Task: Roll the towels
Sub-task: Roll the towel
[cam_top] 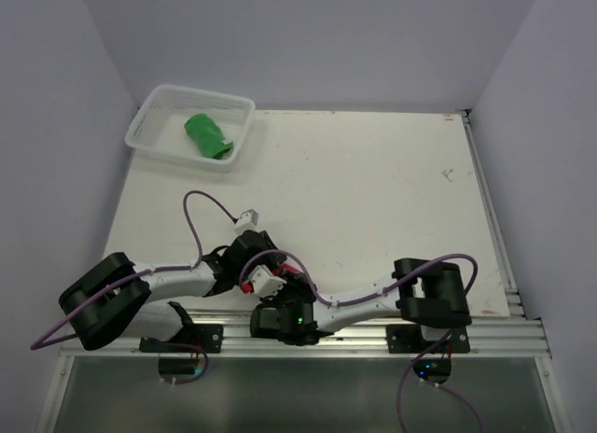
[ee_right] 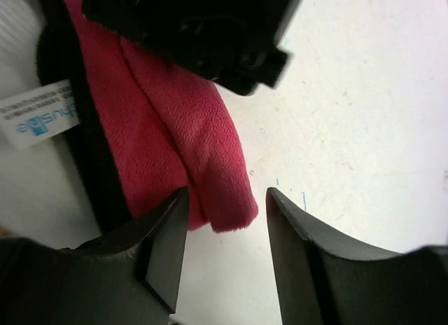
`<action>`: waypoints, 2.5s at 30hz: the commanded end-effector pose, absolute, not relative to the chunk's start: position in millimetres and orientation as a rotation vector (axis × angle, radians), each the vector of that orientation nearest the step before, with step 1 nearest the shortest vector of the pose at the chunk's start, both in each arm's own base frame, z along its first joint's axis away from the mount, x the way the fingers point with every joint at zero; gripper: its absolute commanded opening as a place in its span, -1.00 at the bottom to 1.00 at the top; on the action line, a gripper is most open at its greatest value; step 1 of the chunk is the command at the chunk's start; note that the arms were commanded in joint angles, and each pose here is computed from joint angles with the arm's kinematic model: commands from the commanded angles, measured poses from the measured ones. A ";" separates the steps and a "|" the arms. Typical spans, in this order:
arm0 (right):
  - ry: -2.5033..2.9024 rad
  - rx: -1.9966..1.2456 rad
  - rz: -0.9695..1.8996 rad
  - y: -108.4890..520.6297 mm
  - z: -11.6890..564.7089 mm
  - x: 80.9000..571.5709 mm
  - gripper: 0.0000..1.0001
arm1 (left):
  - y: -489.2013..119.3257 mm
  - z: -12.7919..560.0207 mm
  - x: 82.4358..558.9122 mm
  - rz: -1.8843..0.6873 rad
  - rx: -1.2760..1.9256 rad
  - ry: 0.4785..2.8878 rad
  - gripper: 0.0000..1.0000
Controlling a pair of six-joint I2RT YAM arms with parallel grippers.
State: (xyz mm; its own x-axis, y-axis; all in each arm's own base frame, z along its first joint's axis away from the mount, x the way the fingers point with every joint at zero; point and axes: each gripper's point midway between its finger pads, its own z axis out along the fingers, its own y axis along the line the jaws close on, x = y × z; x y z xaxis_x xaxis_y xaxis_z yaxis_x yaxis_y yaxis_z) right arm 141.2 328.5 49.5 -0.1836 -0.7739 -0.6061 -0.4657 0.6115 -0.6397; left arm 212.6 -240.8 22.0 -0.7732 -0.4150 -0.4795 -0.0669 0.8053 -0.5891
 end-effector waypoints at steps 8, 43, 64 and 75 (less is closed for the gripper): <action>2.143 -0.659 0.421 344.6 106.2 139.0 0.08 | -214.4 -6.3 201.1 -0.593 -0.365 2.419 -0.35; 2.466 -0.598 0.638 304.6 18.7 140.7 -1.00 | -214.4 4.0 208.8 -0.560 -0.375 2.396 -0.34; 1.783 -0.838 -0.323 319.0 55.3 139.7 -1.00 | -248.5 73.3 236.7 -0.682 -0.322 2.367 -0.19; 1.643 -0.993 -0.477 342.1 49.7 117.7 -1.00 | -235.0 56.3 208.6 -0.705 -0.343 2.413 -0.19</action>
